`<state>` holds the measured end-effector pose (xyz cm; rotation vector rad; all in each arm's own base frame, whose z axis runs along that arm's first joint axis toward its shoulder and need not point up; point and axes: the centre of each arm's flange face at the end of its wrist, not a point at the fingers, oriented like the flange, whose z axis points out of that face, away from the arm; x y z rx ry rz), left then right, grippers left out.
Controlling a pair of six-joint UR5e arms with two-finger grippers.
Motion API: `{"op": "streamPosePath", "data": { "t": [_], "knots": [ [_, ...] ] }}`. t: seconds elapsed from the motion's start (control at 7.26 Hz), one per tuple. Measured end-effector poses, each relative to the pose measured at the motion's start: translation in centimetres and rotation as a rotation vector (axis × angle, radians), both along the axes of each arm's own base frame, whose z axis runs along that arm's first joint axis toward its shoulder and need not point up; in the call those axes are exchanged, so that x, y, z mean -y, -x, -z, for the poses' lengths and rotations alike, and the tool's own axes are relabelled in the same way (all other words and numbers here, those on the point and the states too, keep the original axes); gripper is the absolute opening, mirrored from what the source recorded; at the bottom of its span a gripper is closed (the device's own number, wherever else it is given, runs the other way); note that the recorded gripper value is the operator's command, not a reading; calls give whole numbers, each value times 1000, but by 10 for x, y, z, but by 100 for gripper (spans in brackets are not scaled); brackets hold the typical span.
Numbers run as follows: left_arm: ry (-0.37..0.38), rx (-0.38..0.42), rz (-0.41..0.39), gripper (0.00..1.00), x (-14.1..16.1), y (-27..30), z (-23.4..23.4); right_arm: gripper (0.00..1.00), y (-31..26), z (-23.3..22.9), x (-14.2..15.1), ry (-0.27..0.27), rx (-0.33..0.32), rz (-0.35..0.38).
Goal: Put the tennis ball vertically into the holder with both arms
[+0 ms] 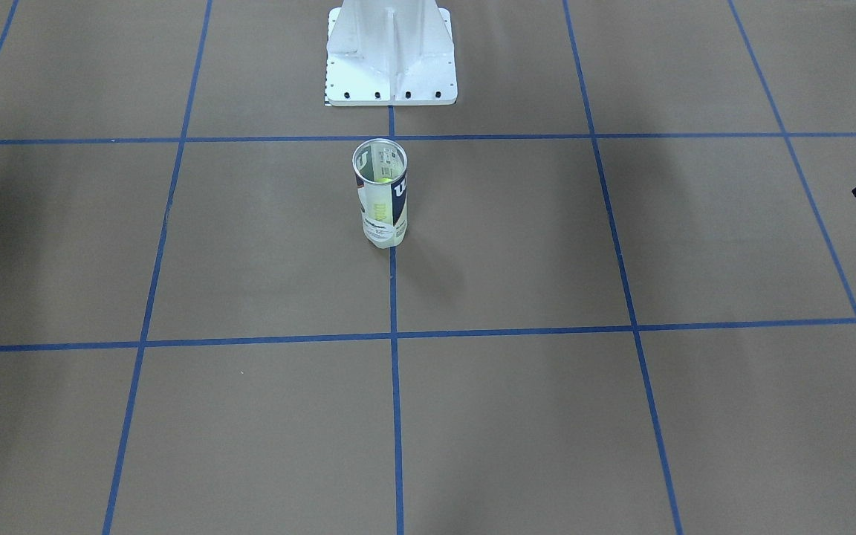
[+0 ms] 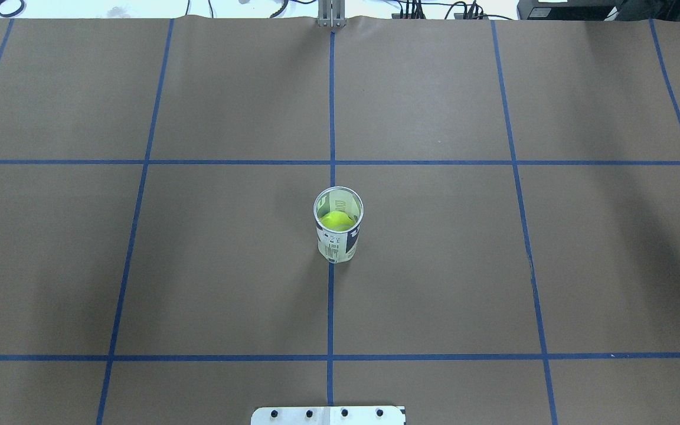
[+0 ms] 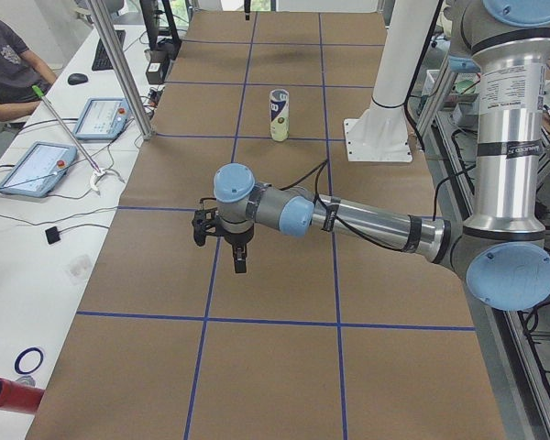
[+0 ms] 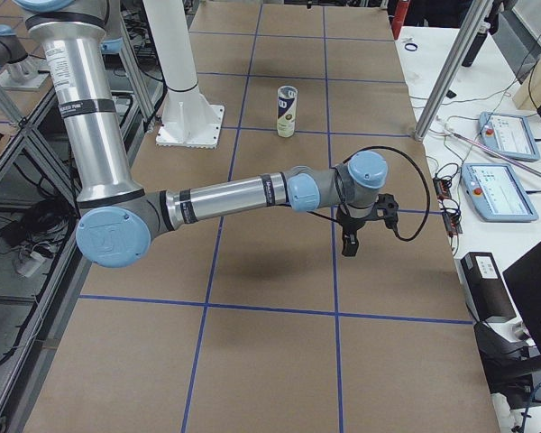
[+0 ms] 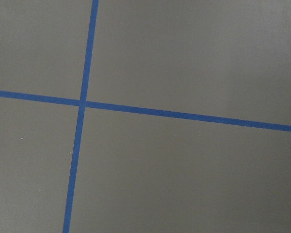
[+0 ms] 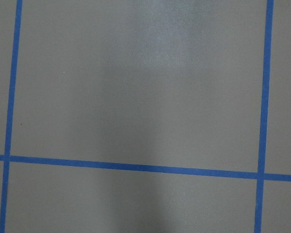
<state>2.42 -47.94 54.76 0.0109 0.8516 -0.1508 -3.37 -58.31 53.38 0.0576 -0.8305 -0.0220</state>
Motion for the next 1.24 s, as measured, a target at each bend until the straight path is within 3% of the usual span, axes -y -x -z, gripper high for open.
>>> {"op": "streamPosePath", "data": {
  "t": [1.24],
  "knots": [
    [3,0,-4,99,-2,-2,-2,99,0,-8,-4,18,-6,-4]
  ]
}}
